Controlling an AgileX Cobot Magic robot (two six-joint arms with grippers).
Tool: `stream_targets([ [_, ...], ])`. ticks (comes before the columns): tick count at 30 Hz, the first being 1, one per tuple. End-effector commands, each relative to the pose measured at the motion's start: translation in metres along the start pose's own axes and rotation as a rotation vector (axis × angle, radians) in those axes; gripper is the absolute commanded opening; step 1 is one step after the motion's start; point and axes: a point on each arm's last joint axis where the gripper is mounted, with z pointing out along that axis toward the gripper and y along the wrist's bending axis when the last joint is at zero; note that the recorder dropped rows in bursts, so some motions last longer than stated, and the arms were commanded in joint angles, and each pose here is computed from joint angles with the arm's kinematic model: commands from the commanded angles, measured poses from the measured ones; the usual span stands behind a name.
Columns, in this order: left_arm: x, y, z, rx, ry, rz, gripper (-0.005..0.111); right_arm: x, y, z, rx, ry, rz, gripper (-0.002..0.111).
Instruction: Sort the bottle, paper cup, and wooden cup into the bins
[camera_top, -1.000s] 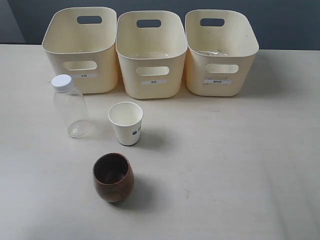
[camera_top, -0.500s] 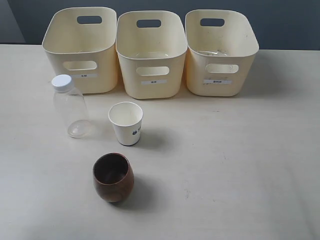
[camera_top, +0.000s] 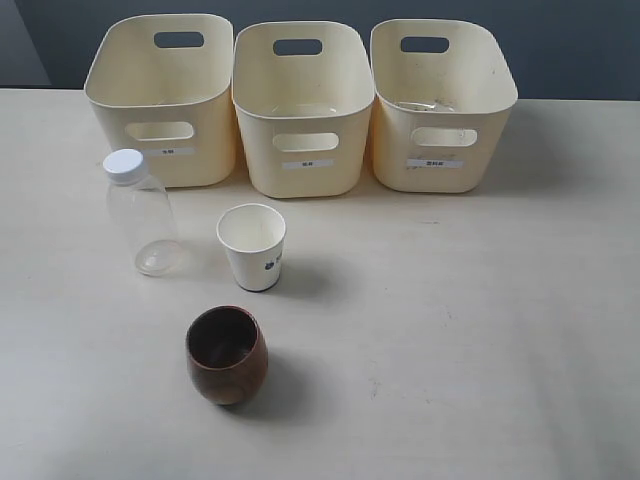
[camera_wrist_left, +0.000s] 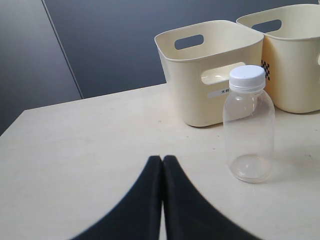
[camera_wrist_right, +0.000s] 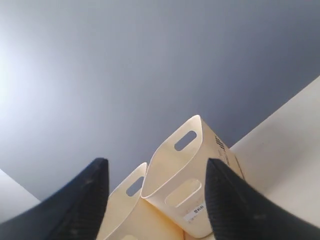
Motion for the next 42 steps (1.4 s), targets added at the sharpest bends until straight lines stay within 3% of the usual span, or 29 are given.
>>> stream_targets([
  [1,0.0,0.0,0.0,0.003,-0.005,-0.006,0.0,0.003,-0.003,-0.001,0.031,0.024,0.03,0.055],
  [20,0.0,0.0,0.0,0.003,-0.005,-0.006,0.0,0.004,-0.004,-0.001,0.044,0.037,0.025,0.055],
  [27,0.0,0.0,0.0,0.003,-0.005,-0.006,0.0,0.011,-0.011,-0.002,0.123,0.118,0.03,0.055],
  [42,0.0,0.0,0.0,0.003,-0.005,-0.006,0.0,0.015,-0.015,-0.003,0.166,0.161,0.026,0.055],
])
